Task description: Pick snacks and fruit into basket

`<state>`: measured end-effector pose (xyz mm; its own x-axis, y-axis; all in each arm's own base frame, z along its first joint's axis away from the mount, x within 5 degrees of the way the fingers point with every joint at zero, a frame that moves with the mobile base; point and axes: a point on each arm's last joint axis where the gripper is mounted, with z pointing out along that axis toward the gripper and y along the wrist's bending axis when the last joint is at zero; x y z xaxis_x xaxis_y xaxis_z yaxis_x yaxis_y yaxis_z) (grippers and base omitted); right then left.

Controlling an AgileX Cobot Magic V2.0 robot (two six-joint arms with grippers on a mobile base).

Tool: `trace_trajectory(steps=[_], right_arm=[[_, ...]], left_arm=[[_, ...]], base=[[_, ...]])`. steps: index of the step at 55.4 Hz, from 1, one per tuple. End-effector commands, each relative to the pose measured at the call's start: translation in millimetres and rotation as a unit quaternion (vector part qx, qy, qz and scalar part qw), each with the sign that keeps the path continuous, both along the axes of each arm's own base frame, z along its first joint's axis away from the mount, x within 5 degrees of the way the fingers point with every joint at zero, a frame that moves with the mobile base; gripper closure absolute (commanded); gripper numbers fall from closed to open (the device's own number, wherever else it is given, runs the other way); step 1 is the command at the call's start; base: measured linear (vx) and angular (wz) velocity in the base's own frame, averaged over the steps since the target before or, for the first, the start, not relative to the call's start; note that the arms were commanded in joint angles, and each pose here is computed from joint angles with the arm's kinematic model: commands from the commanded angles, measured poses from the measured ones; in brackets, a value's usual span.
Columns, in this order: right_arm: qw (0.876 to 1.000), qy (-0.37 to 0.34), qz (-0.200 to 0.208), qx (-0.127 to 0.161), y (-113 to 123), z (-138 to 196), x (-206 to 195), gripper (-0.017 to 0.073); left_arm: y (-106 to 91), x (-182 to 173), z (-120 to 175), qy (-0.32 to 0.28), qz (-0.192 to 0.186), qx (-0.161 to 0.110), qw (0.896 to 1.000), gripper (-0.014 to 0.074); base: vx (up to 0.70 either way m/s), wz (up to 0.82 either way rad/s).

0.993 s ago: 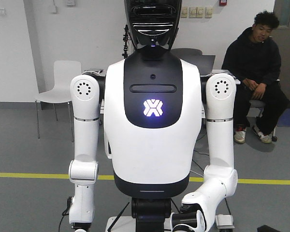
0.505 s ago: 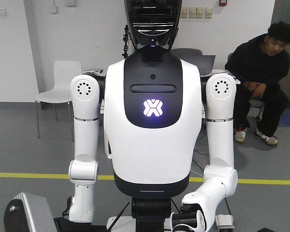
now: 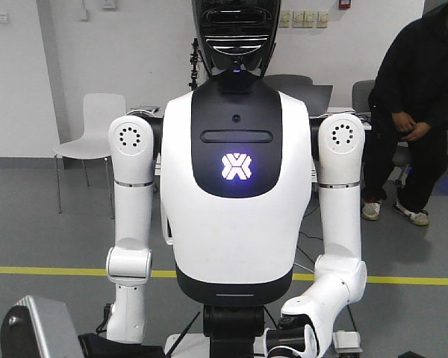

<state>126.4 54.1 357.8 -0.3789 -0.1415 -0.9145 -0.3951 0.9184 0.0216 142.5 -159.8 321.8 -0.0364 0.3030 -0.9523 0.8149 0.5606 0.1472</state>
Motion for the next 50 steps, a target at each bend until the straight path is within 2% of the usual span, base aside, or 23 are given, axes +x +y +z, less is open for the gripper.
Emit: trace_trajectory(steps=[1,6,11,12,13,18,22,27,33,41,44,50], right_arm=[[0.998,-0.053,-0.003,0.016,-0.8,17.7,1.1,0.0058],[0.998,-0.053,-0.003,0.016,-0.8,17.7,1.1,0.0058],[0.998,-0.053,-0.003,0.016,-0.8,17.7,1.1,0.0058],[0.998,-0.053,-0.003,0.016,-0.8,17.7,1.1,0.0058],[0.998,-0.053,-0.003,0.016,-0.8,17.7,1.1,0.0058],[0.998,-0.053,-0.003,0.016,-0.8,17.7,1.1,0.0058],[0.998,-0.053,-0.003,0.016,-0.8,17.7,1.1,0.0058],[0.998,-0.053,-0.003,0.015,-0.8,17.7,1.1,0.0058],[0.998,-0.053,-0.003,0.015,-0.8,17.7,1.1,0.0058],[0.998,-0.053,-0.003,0.015,-0.8,17.7,1.1,0.0058],[0.998,-0.053,-0.003,0.015,-0.8,17.7,1.1,0.0058],[0.998,-0.053,-0.003,0.015,-0.8,17.7,1.1,0.0058]], left_arm=[[2.4,-0.3,13.0,-0.009,0.014,-0.026,1.000,0.0074],[2.6,-0.4,13.2,-0.003,0.016,-0.031,0.999,0.0116],[3.7,0.3,13.0,-0.003,0.023,-0.029,0.999,0.0253],[4.6,-0.6,14.0,-0.003,0.024,-0.032,0.999,0.0293],[7.2,-2.1,16.0,-0.002,0.029,-0.037,0.999,0.0409],[12.8,-6.0,18.5,-0.004,0.037,-0.045,0.998,0.0606],[20.9,-9.3,17.5,-0.019,0.053,-0.047,0.997,0.0605],[36.8,-17.0,17.5,-0.026,0.087,-0.098,0.991,0.0605],[59.2,-26.3,8.3,-0.043,0.119,-0.136,0.983,0.0605],[97.0,-40.4,-11.9,-0.047,0.196,-0.147,0.968,0.0604],[110.3,-46.8,-18.0,-0.057,0.230,-0.148,0.960,0.0604],[133.4,-62.1,-29.5,-0.101,0.301,-0.146,0.937,0.0604]], base=[[0.00,0.00],[0.00,0.00],[0.00,0.00],[0.00,0.00],[0.00,0.00],[0.00,0.00],[0.00,0.00],[0.00,0.00],[0.00,0.00],[0.00,0.00],[0.00,0.00],[0.00,0.00]])
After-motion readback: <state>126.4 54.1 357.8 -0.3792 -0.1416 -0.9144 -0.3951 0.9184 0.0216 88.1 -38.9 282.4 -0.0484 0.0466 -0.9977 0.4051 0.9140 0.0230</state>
